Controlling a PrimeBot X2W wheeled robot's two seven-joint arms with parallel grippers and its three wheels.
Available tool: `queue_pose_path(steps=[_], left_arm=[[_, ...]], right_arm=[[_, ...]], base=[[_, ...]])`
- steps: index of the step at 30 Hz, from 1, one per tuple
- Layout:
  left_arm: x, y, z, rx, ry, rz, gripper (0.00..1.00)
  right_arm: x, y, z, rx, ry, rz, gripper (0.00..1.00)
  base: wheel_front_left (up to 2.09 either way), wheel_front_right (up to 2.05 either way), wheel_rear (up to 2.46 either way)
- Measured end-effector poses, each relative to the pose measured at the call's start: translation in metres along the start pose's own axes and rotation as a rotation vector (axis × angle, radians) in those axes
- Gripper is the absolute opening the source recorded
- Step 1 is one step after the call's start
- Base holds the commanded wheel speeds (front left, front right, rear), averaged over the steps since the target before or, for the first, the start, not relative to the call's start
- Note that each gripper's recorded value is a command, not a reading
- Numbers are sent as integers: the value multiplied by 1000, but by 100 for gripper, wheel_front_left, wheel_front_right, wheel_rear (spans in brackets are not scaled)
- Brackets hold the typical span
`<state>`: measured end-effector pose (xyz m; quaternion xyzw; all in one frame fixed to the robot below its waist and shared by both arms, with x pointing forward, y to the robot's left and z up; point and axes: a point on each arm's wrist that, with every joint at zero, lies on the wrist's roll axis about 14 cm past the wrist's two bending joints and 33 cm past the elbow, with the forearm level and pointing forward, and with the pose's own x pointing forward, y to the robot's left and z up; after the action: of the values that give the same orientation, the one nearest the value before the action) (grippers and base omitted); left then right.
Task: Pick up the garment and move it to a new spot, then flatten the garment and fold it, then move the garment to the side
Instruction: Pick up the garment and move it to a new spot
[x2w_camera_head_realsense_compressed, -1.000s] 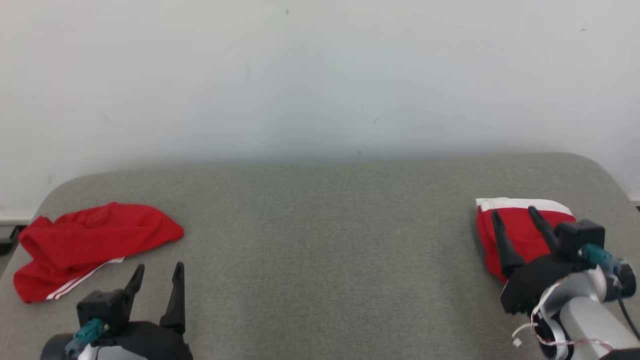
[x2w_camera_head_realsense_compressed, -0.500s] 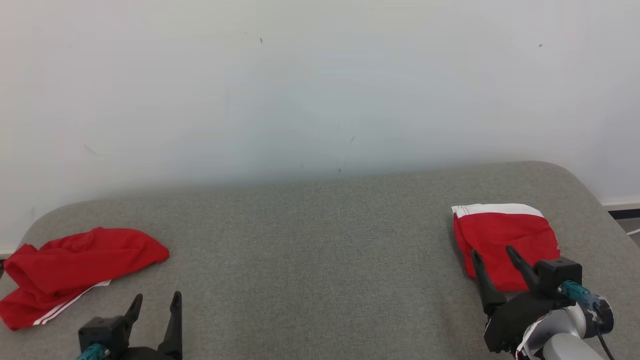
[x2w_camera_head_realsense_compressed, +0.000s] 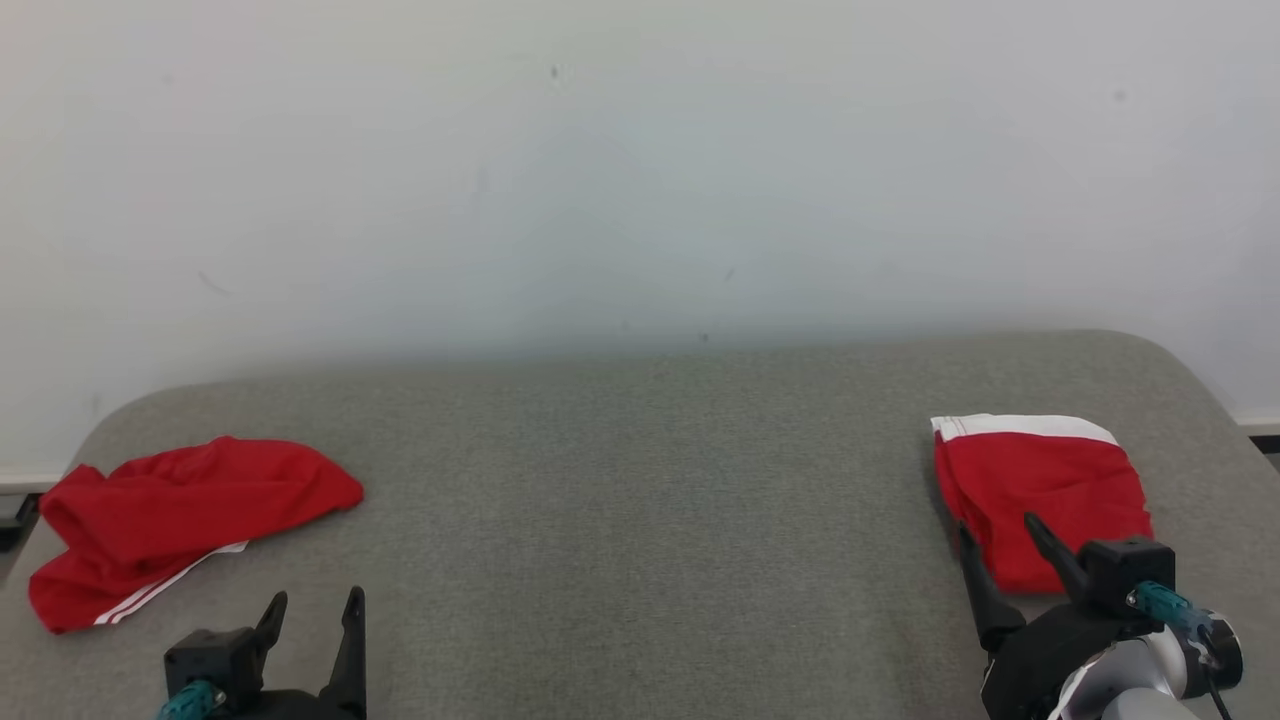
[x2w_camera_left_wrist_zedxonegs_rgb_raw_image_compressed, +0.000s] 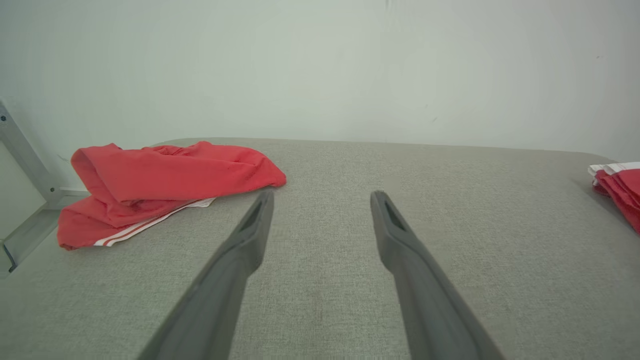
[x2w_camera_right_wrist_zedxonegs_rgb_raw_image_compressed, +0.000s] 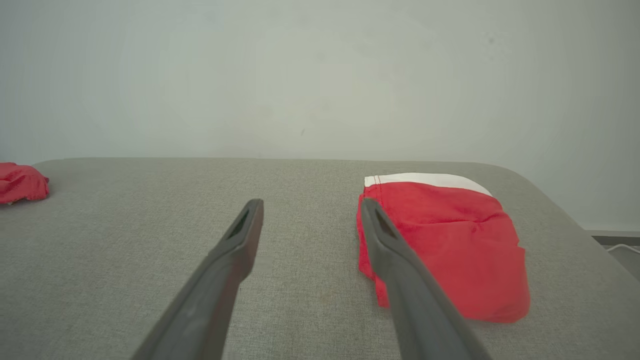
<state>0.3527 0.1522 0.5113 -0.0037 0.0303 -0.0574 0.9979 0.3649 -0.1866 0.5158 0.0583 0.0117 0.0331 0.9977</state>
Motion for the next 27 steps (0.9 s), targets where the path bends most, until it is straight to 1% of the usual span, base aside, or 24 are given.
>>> queue_pose_path(steps=[4, 7, 14, 15, 21, 27], left_arm=[[-6, 11, -3, 14, 9, 34, 100], [-13, 23, -5, 13, 16, 68, 100], [-41, 61, -16, 4, 44, 183, 100], [-50, 69, -17, -4, 43, 217, 100], [-73, 94, -21, -16, 54, 305, 100], [-96, 117, -21, -23, 52, 390, 100]], right_arm=[[2, 10, -8, -5, 27, 30, 100], [8, 25, -7, -5, 28, 71, 100], [22, 78, -9, -3, 43, 202, 100], [24, 93, -12, -4, 57, 240, 100], [31, 132, -17, -6, 77, 340, 100], [35, 165, -21, -14, 93, 425, 100]], base=[[0, 0, 0], [0, 0, 0], [0, 0, 0], [0, 0, 0], [0, 0, 0], [0, 0, 0]])
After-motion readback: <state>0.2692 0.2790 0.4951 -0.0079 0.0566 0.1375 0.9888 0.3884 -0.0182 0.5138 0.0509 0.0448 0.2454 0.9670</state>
